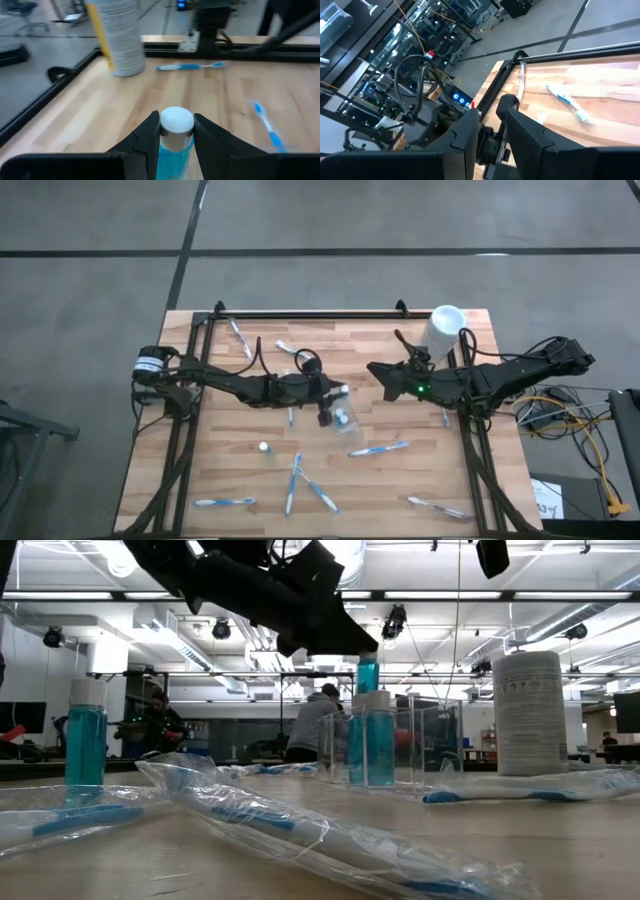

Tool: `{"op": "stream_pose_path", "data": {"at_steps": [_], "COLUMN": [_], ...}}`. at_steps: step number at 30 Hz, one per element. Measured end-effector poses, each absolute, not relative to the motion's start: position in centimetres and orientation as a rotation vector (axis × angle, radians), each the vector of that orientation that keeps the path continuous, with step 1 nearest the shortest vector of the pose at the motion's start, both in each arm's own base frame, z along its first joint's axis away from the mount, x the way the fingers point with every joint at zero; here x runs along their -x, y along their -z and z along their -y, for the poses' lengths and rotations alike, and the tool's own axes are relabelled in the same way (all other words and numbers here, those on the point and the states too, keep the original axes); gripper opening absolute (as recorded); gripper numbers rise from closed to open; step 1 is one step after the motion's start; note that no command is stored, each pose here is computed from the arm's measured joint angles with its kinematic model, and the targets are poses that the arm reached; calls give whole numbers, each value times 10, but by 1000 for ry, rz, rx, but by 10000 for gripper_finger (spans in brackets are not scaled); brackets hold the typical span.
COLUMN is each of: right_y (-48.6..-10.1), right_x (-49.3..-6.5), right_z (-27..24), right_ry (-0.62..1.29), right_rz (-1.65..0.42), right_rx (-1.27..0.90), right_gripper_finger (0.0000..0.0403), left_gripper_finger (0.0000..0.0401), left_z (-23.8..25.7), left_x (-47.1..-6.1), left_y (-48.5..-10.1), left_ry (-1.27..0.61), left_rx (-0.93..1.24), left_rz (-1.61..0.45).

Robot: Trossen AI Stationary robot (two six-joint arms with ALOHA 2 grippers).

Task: Pick & Place toothbrushing station
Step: Put the blue mouthwash into the middle section of the transparent organizer

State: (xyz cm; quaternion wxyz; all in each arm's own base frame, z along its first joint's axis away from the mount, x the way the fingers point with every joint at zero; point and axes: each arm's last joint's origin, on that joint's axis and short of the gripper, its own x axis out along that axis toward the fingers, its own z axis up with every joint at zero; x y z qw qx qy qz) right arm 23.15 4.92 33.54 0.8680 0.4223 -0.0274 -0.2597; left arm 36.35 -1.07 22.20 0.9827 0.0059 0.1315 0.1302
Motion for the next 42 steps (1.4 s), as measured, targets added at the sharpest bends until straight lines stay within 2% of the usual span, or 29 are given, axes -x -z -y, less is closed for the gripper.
{"op": "stream_pose_path", "data": {"at_steps": [7,15,22,29,42], "right_y": [-335,-333,-332,-332,-332], "right_x": [-232,-231,-231,-230,-231], "right_z": [-49,-49,-49,-49,-49], "right_ry": [545,558,563,565,566], "right_rz": [54,35,28,26,26], "right_rx": [-882,-867,-864,-862,-862], "right_gripper_finger": [98,98,98,98,98], "left_gripper_finger": [106,106,106,106,106], "left_z": [16,29,44,61,67], "left_x": [-362,-359,-354,-346,-342], "left_y": [-221,-226,-235,-233,-225], "left_ry": [-320,-446,-429,-483,-440], "left_rx": [116,-3,205,108,167], "left_rz": [-238,-224,-152,-210,-270]}}
